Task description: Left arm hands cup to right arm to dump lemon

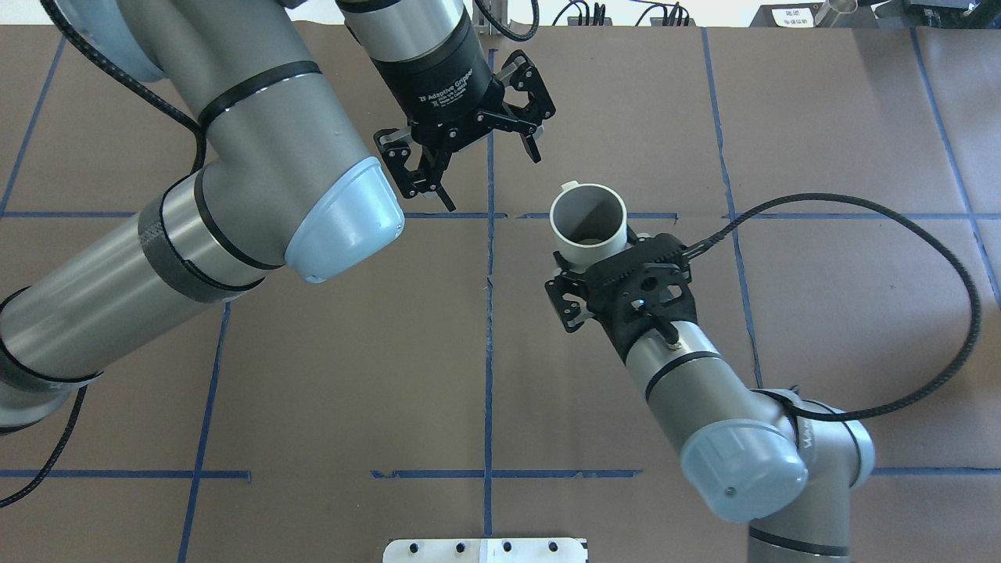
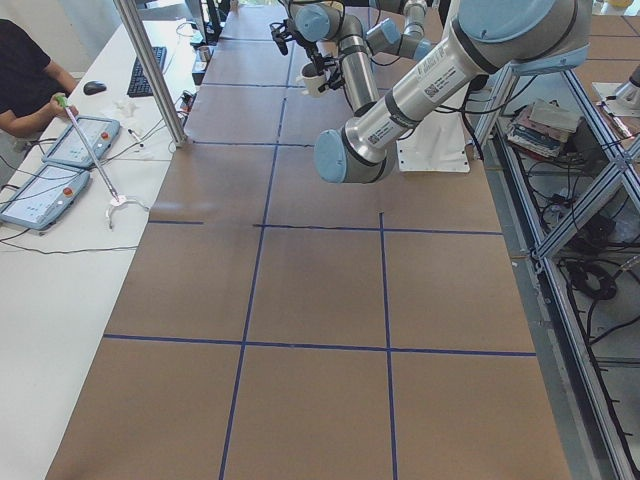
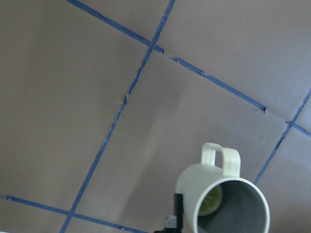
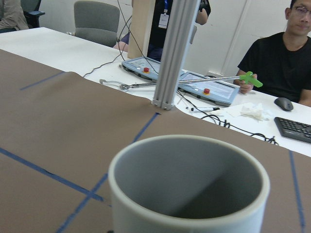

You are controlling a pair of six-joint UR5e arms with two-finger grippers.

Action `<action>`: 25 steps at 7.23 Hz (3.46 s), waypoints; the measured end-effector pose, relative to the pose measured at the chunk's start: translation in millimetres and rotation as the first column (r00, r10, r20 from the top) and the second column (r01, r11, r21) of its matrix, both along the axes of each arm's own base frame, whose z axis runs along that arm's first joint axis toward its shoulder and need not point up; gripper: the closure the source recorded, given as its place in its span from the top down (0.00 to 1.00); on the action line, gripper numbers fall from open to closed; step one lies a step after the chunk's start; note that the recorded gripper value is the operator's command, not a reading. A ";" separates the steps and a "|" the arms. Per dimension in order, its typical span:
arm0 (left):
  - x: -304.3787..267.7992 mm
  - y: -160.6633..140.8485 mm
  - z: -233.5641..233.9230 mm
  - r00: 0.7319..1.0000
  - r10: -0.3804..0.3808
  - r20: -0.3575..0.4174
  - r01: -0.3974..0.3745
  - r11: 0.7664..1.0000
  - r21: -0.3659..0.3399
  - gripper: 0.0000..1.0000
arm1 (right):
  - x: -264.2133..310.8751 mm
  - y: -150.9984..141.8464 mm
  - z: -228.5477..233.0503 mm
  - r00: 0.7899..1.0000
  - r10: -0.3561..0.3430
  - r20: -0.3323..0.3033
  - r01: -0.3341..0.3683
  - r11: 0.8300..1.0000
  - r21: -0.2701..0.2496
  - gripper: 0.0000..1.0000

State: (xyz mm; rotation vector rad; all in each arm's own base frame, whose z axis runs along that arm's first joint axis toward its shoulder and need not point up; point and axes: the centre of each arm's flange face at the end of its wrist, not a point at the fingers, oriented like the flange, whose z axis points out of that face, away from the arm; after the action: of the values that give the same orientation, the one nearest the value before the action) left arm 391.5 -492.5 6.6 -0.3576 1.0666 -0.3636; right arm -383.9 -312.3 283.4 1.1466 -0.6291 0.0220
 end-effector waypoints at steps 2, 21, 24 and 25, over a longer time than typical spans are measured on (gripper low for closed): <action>-2.0 0.0 15.0 1.000 -0.005 0.013 0.006 1.000 -0.005 1.00 | 61.3 -2.9 50.2 0.995 0.093 0.022 -0.091 0.991 -0.103 0.02; -10.7 11.3 36.2 0.997 -0.062 0.044 0.060 0.997 0.040 1.00 | 364.8 73.9 442.4 0.163 0.410 0.898 0.084 0.901 -0.426 0.01; -10.2 11.6 37.4 0.997 -0.064 0.046 0.062 0.997 0.043 1.00 | 369.6 60.4 446.4 -0.067 0.472 0.879 0.198 0.870 -0.452 0.02; -10.2 11.6 37.1 0.997 -0.066 0.047 0.064 0.997 0.044 1.00 | 371.9 58.6 446.4 -0.165 0.493 0.854 0.246 0.859 -0.449 0.02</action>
State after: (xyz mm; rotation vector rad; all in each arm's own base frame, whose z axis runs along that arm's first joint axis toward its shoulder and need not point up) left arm 381.3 -480.9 43.7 -0.2753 1.0391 -0.4045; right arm -12.0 -253.7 729.8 0.3766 -1.8296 1.4352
